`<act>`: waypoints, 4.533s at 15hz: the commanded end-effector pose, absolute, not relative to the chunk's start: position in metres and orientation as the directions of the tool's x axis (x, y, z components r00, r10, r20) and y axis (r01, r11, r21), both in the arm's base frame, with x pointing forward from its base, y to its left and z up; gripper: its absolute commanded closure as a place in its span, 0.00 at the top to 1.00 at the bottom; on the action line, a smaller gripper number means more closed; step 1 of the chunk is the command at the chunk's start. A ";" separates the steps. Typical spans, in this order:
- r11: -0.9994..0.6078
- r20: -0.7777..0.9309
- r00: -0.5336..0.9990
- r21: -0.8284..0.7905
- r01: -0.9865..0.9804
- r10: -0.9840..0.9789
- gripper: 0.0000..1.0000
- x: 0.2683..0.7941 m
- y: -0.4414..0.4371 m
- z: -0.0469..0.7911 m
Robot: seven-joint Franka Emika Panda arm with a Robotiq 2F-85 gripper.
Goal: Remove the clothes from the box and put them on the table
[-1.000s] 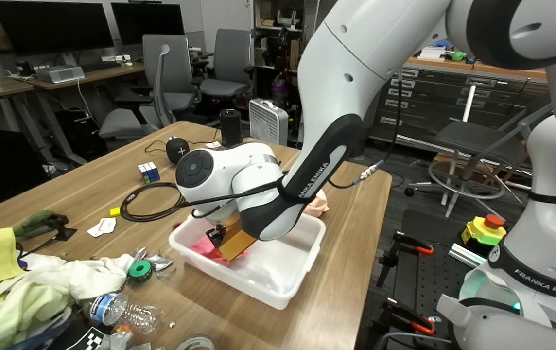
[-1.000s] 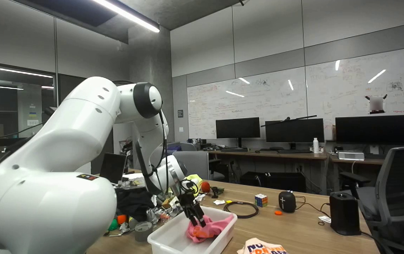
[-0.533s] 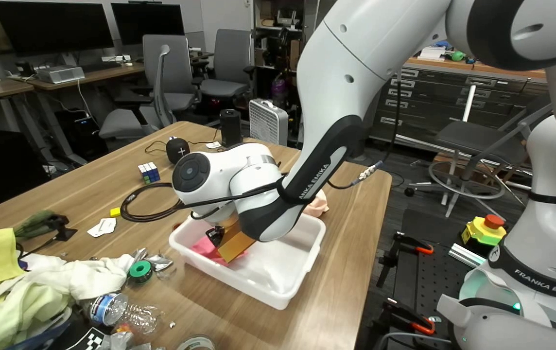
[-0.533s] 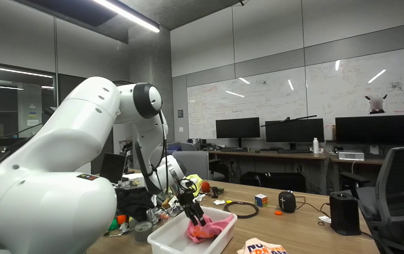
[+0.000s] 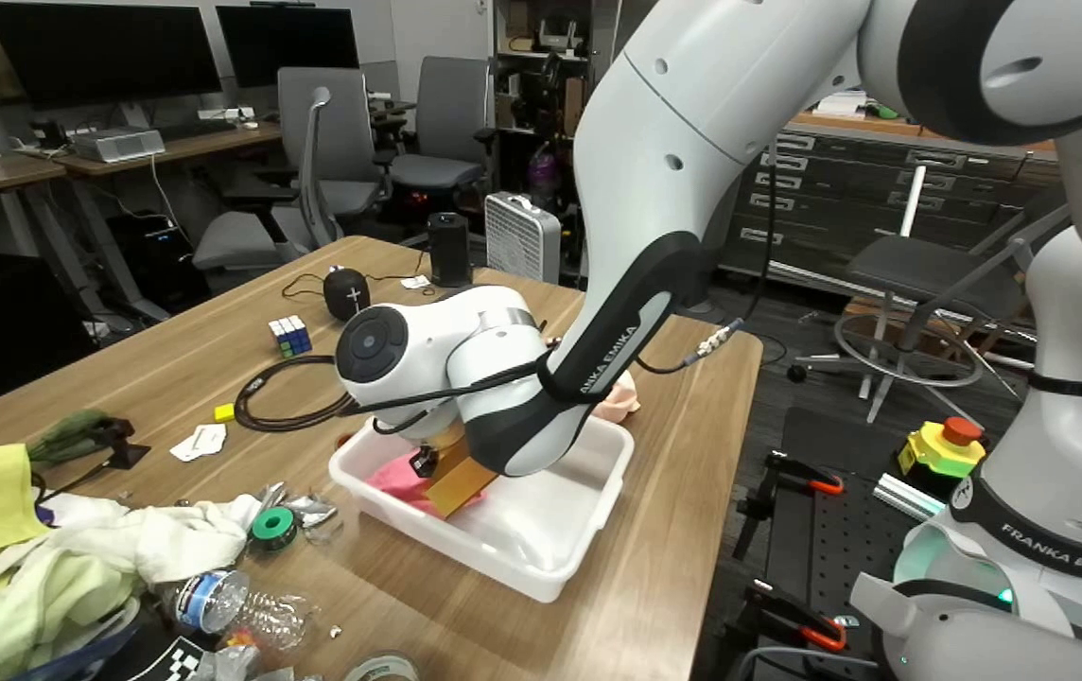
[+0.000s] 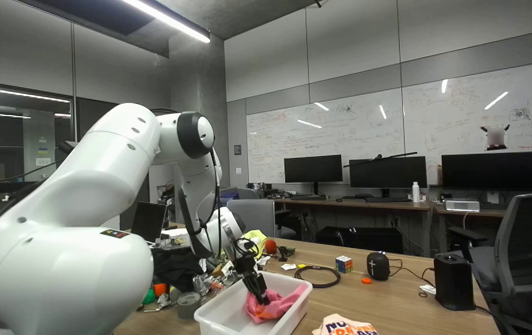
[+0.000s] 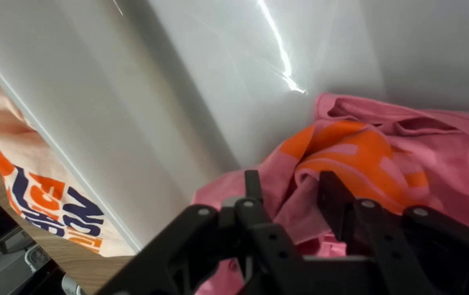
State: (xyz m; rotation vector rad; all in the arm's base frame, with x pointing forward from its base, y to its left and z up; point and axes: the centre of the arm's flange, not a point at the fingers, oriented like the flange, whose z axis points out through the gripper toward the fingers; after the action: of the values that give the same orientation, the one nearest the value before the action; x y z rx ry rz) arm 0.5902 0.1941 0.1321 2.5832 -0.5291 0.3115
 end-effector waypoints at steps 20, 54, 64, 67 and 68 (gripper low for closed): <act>-0.867 0.587 0.761 0.188 -0.462 -0.278 0.01 0.603 0.198 0.333; -0.662 0.423 0.634 0.098 -0.743 -0.648 0.72 0.511 -0.039 0.478; -0.952 0.277 0.928 0.105 -0.289 -0.251 1.00 0.468 -0.046 0.500; -0.986 0.258 0.961 0.105 -0.127 -0.097 1.00 0.465 -0.048 0.505; -0.993 0.248 0.967 0.096 -0.074 -0.049 1.00 0.465 -0.049 0.507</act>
State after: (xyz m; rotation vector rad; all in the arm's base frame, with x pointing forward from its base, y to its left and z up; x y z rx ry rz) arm 0.4765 -0.0413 0.4958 2.9540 -0.3030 0.3755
